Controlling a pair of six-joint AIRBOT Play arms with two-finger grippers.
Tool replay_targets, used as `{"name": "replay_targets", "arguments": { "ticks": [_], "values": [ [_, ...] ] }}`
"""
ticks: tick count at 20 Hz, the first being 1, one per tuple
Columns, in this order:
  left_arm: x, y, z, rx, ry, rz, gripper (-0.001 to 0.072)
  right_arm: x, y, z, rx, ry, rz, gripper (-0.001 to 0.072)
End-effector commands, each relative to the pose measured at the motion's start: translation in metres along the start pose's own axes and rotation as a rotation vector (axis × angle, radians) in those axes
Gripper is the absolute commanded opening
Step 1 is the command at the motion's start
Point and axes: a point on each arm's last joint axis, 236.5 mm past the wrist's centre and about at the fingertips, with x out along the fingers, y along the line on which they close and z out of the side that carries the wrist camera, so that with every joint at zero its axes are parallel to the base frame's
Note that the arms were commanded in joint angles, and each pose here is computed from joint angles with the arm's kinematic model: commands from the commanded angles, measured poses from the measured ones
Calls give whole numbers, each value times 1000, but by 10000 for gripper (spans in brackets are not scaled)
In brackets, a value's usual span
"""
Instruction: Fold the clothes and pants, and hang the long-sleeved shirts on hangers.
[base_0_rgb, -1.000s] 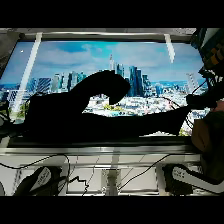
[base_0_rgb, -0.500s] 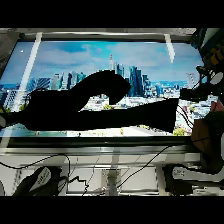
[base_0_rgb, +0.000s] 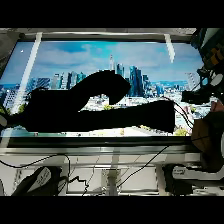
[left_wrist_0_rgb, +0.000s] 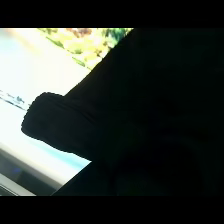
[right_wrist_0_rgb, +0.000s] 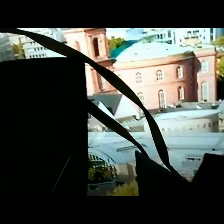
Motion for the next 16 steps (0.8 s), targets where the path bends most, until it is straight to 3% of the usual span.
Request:
{"name": "replay_targets", "arguments": {
  "ticks": [1,5,8,16],
  "values": [
    [4,-1,-7,2,31,-1,22,-5,-21,-45,115,157,89,406],
    [4,-1,-7,2,30,-1,21,-4,4,-98,299,288,429,411],
    [4,-1,-7,1,30,-2,21,16,41,-131,308,361,583,414],
    [4,-1,-7,1,30,-2,21,76,36,-155,286,316,455,409]
  ]
}}
